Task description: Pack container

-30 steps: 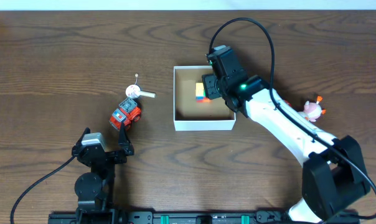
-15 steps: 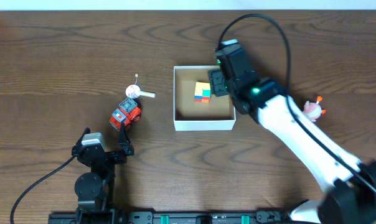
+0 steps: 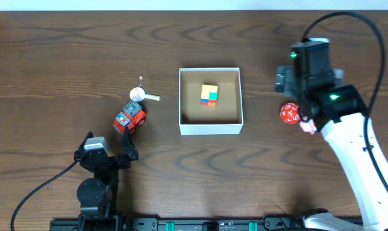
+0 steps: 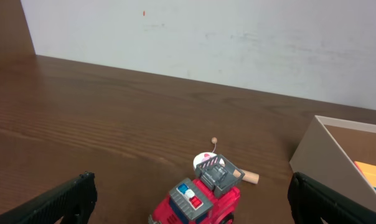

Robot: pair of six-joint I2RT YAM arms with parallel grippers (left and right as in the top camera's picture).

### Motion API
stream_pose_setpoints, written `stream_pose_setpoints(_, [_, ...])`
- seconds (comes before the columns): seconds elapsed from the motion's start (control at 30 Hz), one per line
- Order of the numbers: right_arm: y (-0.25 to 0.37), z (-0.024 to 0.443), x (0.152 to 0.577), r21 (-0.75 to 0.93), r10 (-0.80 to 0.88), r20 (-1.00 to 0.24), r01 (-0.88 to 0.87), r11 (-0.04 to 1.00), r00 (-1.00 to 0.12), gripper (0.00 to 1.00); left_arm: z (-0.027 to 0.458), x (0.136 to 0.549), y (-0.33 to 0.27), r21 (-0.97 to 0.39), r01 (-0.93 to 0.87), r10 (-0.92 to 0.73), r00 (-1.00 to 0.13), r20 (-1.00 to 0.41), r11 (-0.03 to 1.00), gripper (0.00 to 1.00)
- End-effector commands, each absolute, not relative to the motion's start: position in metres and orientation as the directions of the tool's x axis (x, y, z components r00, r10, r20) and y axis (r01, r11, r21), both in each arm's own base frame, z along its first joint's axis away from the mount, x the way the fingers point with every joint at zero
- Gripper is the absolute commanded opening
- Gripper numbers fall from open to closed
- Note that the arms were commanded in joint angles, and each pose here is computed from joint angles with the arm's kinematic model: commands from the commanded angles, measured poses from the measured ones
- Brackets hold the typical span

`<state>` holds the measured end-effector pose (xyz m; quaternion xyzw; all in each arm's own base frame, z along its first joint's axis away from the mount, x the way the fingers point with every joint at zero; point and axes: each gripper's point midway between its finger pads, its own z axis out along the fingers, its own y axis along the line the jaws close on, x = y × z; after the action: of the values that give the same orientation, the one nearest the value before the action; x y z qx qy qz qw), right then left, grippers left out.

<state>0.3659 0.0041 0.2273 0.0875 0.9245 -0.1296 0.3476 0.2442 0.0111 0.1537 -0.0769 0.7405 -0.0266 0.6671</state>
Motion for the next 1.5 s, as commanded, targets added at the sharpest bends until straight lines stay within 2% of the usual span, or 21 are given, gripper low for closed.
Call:
stream_pose_setpoints(0.0, [-0.014,0.234,0.361,-0.188,0.101,-0.671,0.301,0.935,-0.735,0.99,0.135,0.244,0.012,-0.145,-0.092,-0.157,-0.148,-0.976,0.985,0.98])
stream_pose_setpoints(0.57, [-0.015,0.232,0.358,-0.197,0.101,-0.658,0.301,0.933,-0.746,0.99,0.14,0.245,0.01,-0.148,-0.081,-0.158,-0.129,-0.979,0.986,0.98])
stream_pose_setpoints(0.77, [-0.015,0.232,0.358,-0.197,0.101,-0.658,0.301,0.933,-0.746,0.99,0.17,0.24,-0.033,-0.167,0.176,-0.151,-0.105,-0.983,0.97,0.98])
stream_pose_setpoints(0.9, [-0.015,0.232,0.358,-0.197,0.101,-0.658,0.301,0.933,-0.746,0.99,0.2,0.234,-0.039,-0.133,0.212,-0.113,-0.104,-0.988,0.968,0.98])
stream_pose_setpoints(1.07, [-0.015,0.232,0.358,-0.197,0.101,-0.658,0.301,0.933,-0.746,0.99,0.241,0.234,-0.037,0.004,0.22,0.049,-0.203,-0.978,0.975,0.98])
stream_pose_setpoints(1.17, [-0.015,0.232,0.358,-0.197,0.101,-0.658,0.301,0.933,-0.746,0.99,0.259,0.242,-0.031,-0.007,0.187,0.056,-0.329,-0.943,0.982,0.98])
stream_pose_setpoints(1.33, [-0.015,0.232,0.358,-0.197,0.101,-0.658,0.301,0.933,-0.746,0.99,0.26,0.263,-0.028,-0.052,0.163,0.056,-0.595,-0.802,0.985,0.98])
stream_pose_setpoints(1.47, [-0.015,0.232,0.358,-0.197,0.101,-0.658,0.301,0.933,-0.746,0.99,0.251,0.297,-0.028,-0.067,0.158,0.057,-0.671,-0.74,0.985,0.98])
